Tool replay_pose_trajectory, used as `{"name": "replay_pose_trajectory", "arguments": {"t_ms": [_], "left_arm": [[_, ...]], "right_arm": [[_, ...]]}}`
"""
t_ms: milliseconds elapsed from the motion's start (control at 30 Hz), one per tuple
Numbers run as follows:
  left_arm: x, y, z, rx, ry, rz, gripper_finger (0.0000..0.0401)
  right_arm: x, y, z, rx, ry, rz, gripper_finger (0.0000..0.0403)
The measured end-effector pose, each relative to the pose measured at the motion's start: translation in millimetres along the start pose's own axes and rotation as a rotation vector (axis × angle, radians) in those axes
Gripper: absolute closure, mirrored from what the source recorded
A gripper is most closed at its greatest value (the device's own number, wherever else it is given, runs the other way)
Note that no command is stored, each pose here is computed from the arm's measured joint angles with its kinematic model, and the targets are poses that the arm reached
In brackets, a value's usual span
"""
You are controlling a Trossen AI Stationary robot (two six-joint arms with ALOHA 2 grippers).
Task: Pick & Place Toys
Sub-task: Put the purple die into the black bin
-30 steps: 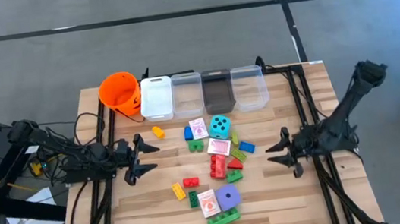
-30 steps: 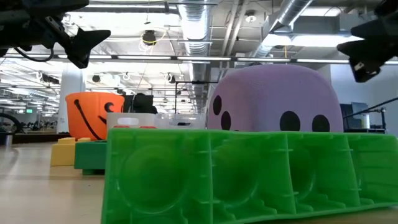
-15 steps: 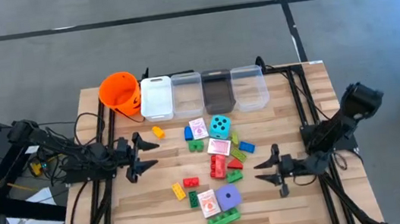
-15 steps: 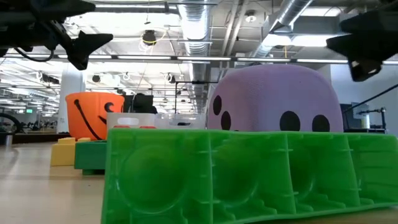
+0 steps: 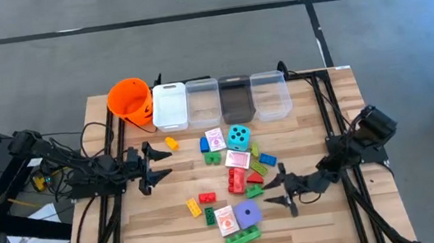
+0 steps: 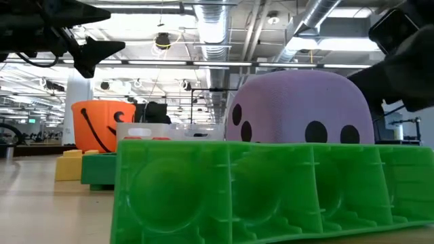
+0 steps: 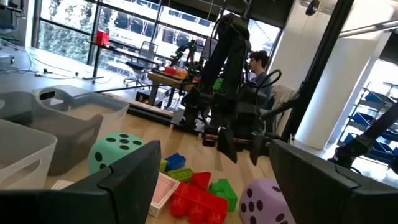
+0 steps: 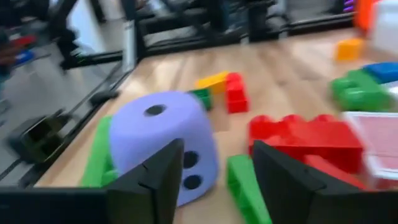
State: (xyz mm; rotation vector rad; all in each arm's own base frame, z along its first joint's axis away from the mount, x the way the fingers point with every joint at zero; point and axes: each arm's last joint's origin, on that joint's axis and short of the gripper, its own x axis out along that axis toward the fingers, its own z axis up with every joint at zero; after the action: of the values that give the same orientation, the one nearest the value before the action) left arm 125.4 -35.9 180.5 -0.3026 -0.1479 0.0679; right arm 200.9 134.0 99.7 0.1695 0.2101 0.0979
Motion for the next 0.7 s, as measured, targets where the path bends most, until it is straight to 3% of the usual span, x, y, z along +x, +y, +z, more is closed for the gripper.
{"name": "replay_pose_trajectory", "arguments": {"t_ms": [200, 467, 700], "left_arm": [[0, 0, 0, -0.002, 0.000, 0.000, 0.0107], [0, 0, 0, -0.005, -0.003, -0.002, 0.0107], [0, 0, 0, -0.012, -0.003, -0.002, 0.0107]], "right_arm": [[4, -7, -4, -0.161, 0.069, 0.067, 0.0118], [9, -14, -2, -0.086, 0.112, 0.196, 0.0023], [16, -16, 4, -0.060, 0.113, 0.282, 0.0005]]}}
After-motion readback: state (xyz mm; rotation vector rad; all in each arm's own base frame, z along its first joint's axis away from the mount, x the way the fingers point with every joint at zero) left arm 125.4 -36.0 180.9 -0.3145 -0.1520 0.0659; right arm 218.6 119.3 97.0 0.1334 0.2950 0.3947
